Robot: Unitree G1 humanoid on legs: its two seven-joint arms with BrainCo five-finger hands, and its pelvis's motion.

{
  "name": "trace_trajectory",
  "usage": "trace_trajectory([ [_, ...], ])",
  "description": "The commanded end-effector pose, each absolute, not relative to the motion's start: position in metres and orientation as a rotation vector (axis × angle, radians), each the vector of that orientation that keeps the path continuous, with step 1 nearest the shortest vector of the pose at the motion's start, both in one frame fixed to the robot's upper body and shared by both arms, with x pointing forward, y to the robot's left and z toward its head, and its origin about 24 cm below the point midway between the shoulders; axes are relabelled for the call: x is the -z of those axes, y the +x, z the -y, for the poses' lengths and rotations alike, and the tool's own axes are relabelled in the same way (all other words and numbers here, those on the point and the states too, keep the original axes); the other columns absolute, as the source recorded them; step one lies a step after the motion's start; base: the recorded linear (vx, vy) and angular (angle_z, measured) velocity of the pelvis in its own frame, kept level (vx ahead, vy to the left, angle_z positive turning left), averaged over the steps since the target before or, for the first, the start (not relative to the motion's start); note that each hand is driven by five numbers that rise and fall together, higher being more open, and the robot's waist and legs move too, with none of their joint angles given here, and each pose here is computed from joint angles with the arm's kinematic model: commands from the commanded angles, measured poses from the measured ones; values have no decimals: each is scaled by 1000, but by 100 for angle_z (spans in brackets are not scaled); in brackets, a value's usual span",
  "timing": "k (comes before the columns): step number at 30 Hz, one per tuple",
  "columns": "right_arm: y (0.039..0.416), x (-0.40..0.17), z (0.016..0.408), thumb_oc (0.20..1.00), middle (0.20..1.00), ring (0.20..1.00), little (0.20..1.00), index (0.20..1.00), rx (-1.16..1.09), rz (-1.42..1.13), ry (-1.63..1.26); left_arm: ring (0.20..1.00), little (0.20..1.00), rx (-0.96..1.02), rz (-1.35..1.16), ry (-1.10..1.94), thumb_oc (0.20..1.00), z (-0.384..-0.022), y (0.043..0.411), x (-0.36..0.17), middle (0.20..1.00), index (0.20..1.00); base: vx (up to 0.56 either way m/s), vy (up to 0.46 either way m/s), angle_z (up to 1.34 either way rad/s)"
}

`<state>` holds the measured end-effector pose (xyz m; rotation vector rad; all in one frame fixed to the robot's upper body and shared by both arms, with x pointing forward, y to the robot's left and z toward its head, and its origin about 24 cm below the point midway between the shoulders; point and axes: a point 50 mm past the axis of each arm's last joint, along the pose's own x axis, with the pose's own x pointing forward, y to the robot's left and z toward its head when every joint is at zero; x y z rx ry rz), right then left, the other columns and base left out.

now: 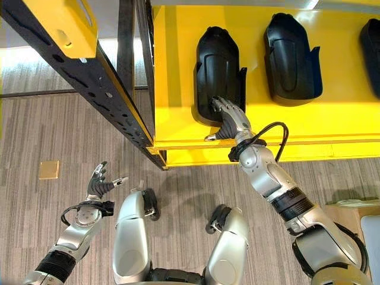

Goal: Move parts from the plastic box to the shelf.

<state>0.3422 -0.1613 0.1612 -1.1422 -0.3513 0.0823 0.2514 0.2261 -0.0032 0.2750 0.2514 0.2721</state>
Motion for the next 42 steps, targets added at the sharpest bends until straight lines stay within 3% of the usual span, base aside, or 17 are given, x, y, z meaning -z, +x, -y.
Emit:
trace_trajectory([
  [1, 356, -186, 156, 1000, 1000, 1000, 1000, 1000, 16, 444, -1193, 1000, 1000, -252, -227, 260, 1000, -223, 251, -1, 1000, 1000, 1, 25, -7],
  [3, 358, -191, 154, 1000, 1000, 1000, 1000, 1000, -1, 455, -1235, 1000, 1000, -244, -227, 253, 1000, -223, 250, 0, 1000, 1000, 0, 9, -3],
  [4, 360, -193, 153, 200, 200, 200, 200, 200, -9, 455, -1254, 1000, 1000, -239, -226, 251, 1000, -222, 250, 0, 1000, 1000, 0, 0, 0],
  [24, 365, -180, 149, 200, 200, 200, 200, 200, -26, 426, -1342, 1000, 1000, -238, -225, 222, 1000, -219, 253, 1, 1000, 1000, 6, 4, 3],
  [42, 367, -187, 124, 200, 200, 200, 200, 200, -198, 779, -1754, 1000, 1000, -224, -231, 238, 1000, -223, 256, 5, 1000, 1000, 1, -2, 0],
])
